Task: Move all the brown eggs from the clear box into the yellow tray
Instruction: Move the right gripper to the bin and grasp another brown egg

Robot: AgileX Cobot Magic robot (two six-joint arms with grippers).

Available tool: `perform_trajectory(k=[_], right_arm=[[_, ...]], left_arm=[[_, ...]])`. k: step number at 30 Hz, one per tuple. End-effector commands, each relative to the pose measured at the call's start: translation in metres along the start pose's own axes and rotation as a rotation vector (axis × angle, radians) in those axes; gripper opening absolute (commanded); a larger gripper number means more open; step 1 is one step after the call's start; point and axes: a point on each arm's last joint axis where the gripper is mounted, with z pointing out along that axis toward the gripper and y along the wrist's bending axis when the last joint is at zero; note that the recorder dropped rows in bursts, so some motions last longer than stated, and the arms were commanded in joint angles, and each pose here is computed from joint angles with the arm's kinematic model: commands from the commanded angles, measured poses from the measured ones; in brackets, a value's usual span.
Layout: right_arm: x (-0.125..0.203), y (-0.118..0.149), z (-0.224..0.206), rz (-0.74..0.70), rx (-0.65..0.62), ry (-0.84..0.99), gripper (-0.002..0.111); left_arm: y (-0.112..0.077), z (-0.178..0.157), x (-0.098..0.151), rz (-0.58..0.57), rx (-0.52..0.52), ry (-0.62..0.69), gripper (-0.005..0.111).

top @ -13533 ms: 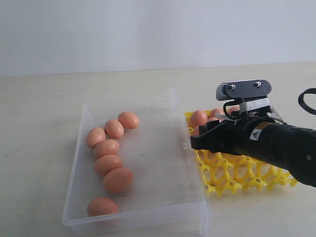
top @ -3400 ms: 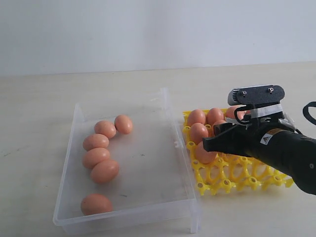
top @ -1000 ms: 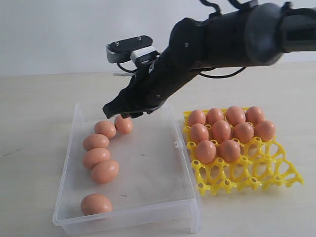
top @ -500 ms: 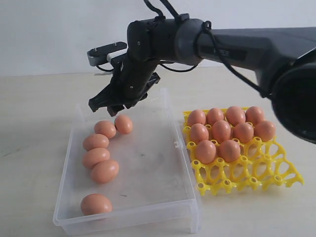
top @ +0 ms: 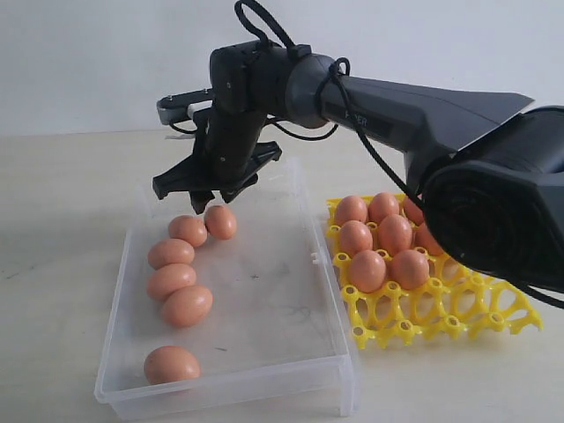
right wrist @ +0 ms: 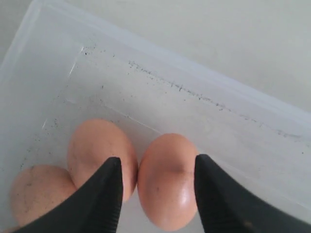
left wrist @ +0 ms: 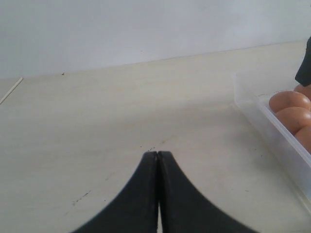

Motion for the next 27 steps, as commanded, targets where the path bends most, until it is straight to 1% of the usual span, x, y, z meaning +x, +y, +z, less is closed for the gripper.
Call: perform_trajectory(k=[1, 6, 13, 27], right_arm=[[0.000, -0.001, 0.003, 0.010, 0.001, 0.003, 0.046], [-0.001, 0.000, 0.007, 0.018, -0.011, -0.009, 0.047], [0.001, -0.001, 0.017, 0.022, -0.014, -0.011, 0.052], [0.005, -0.003, 0.033, 0.019, -0.003, 0.002, 0.052]], left_arm=[[0.000, 0.000, -0.002, -0.005, 0.001, -0.017, 0.000], [0.000, 0.000, -0.002, -0.005, 0.001, -0.017, 0.000], [0.000, 0.000, -0.002, -0.005, 0.001, -0.017, 0.000], [0.000, 0.000, -0.002, -0.005, 0.001, -0.017, 0.000]])
